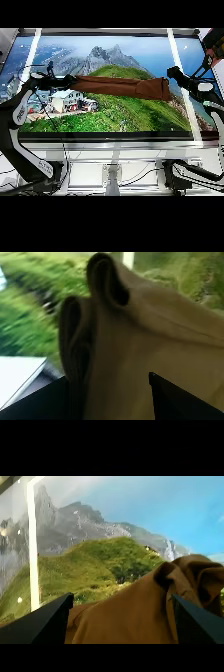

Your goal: Fold the clothes and pants, and hang the long-sleeved shirts on hangers.

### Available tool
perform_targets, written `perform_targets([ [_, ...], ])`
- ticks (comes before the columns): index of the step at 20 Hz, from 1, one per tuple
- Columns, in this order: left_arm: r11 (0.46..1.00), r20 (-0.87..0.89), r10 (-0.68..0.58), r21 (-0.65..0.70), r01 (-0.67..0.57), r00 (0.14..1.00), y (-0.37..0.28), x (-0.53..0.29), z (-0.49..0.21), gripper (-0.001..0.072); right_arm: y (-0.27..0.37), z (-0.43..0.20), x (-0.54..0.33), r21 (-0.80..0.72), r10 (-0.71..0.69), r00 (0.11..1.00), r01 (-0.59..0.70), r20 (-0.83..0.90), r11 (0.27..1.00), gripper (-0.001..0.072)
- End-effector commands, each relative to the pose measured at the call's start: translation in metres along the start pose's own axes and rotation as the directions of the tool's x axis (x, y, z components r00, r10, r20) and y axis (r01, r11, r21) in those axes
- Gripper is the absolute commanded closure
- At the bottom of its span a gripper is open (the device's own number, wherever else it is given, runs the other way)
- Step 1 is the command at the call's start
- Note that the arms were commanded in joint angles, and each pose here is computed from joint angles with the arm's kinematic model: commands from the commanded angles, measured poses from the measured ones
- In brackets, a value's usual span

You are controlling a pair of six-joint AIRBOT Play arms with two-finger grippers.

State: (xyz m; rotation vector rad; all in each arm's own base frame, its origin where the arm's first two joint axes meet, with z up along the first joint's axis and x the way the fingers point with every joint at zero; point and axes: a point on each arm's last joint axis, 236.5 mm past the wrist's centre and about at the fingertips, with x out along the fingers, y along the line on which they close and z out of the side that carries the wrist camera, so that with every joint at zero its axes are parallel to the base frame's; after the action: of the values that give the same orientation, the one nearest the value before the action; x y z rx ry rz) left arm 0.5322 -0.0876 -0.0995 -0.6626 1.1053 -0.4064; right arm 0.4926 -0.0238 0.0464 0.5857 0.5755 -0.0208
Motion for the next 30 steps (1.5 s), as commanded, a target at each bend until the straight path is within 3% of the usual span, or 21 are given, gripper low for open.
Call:
perform_targets([
  [1, 0.999, -0.037, 0.001, 0.039, 0.000, 0.999, -0.007, 0.022, -0.007, 0.0302, 0.011, -0.021, -0.001, 0.003, 0.046, 0.995, -0.046, -0.088, 0.999, 0.0028],
  [3, 0.999, -0.016, 0.000, 0.045, 0.001, 1.000, -0.013, 0.025, -0.003, 0.0626, 0.018, -0.032, -0.003, 0.005, 0.073, 0.988, -0.073, -0.139, 0.997, 0.0070],
  [4, 0.999, -0.006, -0.012, 0.042, 0.012, 1.000, -0.017, 0.024, 0.001, 0.0693, 0.024, -0.038, -0.005, 0.004, 0.093, 0.981, -0.094, -0.170, 0.996, 0.0177],
  [6, 0.996, -0.004, -0.044, 0.079, 0.045, 0.999, -0.036, 0.014, 0.011, 0.0694, 0.043, -0.044, -0.012, -0.013, 0.150, 0.961, -0.157, -0.231, 0.987, 0.0447],
  [7, 0.987, -0.023, -0.073, 0.139, 0.075, 0.997, -0.051, 0.006, 0.012, 0.0693, 0.056, -0.042, -0.017, -0.063, 0.181, 0.951, -0.203, -0.252, 0.977, 0.0673],
  [10, 0.946, -0.104, -0.149, 0.273, 0.172, 0.983, -0.109, -0.035, 0.004, 0.0694, 0.102, -0.025, -0.023, -0.162, 0.249, 0.939, -0.291, -0.236, 0.943, 0.0696],
  [14, 0.886, -0.137, -0.205, 0.395, 0.243, 0.969, -0.175, -0.104, -0.011, 0.0694, 0.139, -0.038, -0.006, -0.234, 0.223, 0.937, -0.288, -0.270, 0.928, 0.0697],
  [19, 0.809, -0.104, -0.237, 0.529, 0.255, 0.966, -0.236, -0.176, -0.027, 0.0694, 0.179, -0.144, 0.036, -0.176, 0.221, 0.840, -0.346, -0.496, 0.921, 0.0697],
  [24, 0.793, -0.109, -0.244, 0.550, 0.263, 0.964, -0.248, -0.178, -0.034, 0.0693, 0.250, -0.285, 0.051, -0.095, 0.277, 0.709, -0.436, -0.648, 0.895, 0.0697],
  [30, 0.779, -0.175, -0.252, 0.547, 0.307, 0.952, -0.261, -0.142, -0.050, 0.0693, 0.304, -0.324, 0.042, -0.071, 0.348, 0.709, -0.489, -0.613, 0.870, 0.0697],
])
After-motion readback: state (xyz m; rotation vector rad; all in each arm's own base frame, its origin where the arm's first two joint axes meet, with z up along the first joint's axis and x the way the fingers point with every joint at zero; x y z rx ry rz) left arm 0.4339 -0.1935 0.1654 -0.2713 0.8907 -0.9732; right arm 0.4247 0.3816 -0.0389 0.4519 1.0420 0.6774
